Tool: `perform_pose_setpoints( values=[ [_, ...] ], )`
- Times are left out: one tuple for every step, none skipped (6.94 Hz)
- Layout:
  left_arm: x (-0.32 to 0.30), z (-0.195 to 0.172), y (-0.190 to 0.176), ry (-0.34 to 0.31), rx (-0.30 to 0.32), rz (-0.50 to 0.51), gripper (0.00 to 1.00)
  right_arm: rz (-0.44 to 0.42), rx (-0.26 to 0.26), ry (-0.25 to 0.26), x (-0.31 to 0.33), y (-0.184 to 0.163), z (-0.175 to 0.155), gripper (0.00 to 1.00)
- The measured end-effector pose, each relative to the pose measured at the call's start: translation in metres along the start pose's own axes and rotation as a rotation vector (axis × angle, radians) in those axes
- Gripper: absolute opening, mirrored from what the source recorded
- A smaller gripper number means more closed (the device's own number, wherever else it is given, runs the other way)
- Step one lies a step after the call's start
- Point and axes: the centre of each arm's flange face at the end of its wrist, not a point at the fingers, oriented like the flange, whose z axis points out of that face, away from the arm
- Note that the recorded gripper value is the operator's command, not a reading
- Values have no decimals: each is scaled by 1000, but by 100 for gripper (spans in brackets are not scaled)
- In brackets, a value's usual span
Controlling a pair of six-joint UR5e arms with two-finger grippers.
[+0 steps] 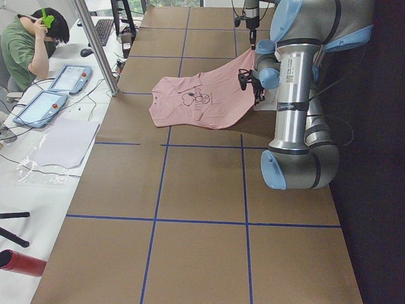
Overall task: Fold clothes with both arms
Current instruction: 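Lift the hem with both grippers and fold it toward the collar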
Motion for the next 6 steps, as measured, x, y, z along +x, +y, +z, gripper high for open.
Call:
perform_pose_setpoints(
  values=[
    [2, -7, 0, 13, -5, 3, 0, -2, 6, 6, 1, -2, -4, 0],
    [5, -13, -9, 28, 9, 17, 0, -25, 36, 7, -3, -17, -5, 0],
    [8, -21, -32, 42, 49, 49, 0, -78, 85, 2, -14, -47, -5, 0],
    [12, -27, -68, 47, 94, 71, 0, -116, 135, 0, -32, -87, -5, 0],
    [19, -27, -109, 42, 136, 77, 0, -152, 191, 7, -51, -135, -7, 0],
    [28, -20, -151, 22, 178, 76, 0, -208, 245, 35, -62, -183, -11, 0]
  ],
)
